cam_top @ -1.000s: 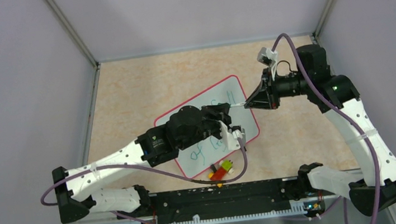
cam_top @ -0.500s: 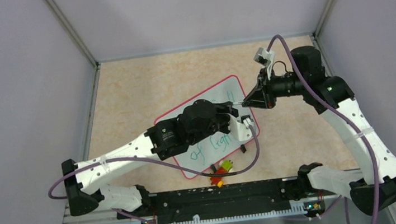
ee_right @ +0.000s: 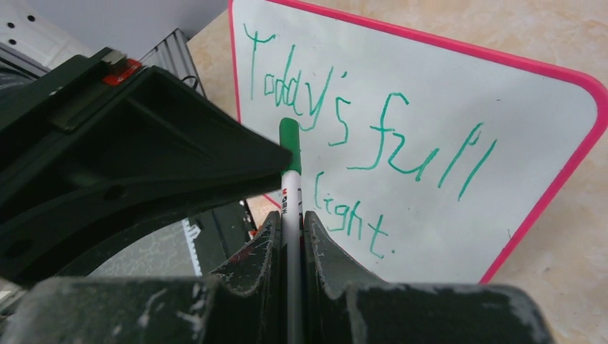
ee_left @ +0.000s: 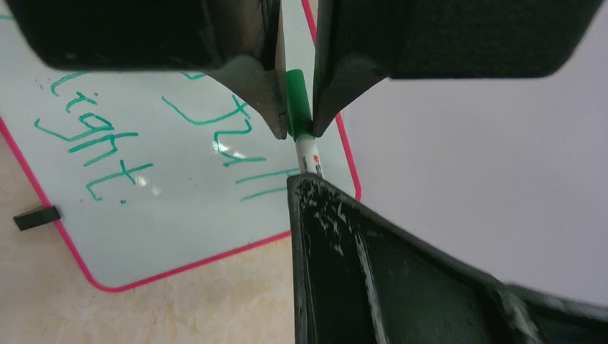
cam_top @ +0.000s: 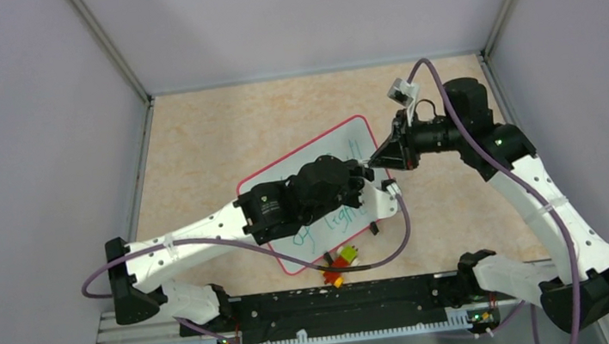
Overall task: Write a sentence on the whiteboard
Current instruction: Insert the whiteboard marker without the cap into the pen cap, then pass from the right arm to the left
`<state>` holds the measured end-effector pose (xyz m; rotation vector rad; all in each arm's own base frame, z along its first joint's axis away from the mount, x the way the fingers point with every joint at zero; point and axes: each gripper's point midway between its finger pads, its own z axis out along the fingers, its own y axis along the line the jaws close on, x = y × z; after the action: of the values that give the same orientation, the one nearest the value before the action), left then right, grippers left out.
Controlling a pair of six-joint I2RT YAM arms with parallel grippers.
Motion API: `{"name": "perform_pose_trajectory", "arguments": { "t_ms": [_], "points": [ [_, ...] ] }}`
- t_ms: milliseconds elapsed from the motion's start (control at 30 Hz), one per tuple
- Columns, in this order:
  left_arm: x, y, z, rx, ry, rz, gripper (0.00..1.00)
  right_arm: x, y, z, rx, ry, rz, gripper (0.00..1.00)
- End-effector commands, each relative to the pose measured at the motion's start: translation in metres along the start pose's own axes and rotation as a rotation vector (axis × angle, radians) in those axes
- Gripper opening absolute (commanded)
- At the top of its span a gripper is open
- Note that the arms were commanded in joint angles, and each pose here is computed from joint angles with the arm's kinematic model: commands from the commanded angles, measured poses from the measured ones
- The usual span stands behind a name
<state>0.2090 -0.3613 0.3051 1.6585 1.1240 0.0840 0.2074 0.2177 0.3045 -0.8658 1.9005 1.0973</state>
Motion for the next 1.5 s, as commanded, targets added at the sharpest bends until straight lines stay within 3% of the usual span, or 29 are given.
{"name": "perform_pose_trajectory", "arguments": {
  "t_ms": [0,233,333,500,700,1000,1467],
  "points": [
    [-0.067,0.018,-0.022,0.007,-0.281,-0.034,0.31,-0.03,-0.005,-0.001,0.034,-0.097,-0.085,0.0],
    [-0.046,0.033,-0.044,0.117,-0.317,-0.164,0.59,-0.059,-0.019,-0.021,0.03,-0.199,-0.023,0.0],
    [-0.043,0.05,-0.057,0.122,-0.358,-0.293,0.7,-0.066,-0.016,-0.022,-0.001,-0.223,-0.005,0.0],
    [-0.008,0.095,-0.07,0.183,-0.379,-0.631,0.73,-0.077,-0.011,-0.022,-0.062,-0.252,0.024,0.0],
    [0.011,0.103,-0.094,0.459,-0.466,-0.932,0.74,-0.084,0.005,-0.022,-0.184,-0.266,0.059,0.0],
    [0.016,0.078,-0.101,0.471,-0.555,-0.903,0.75,-0.078,0.021,-0.016,-0.299,-0.235,0.122,0.0],
    [0.002,0.051,-0.078,0.543,-0.528,-0.848,0.69,-0.069,0.042,-0.002,-0.378,-0.178,0.119,0.0]
  ]
}}
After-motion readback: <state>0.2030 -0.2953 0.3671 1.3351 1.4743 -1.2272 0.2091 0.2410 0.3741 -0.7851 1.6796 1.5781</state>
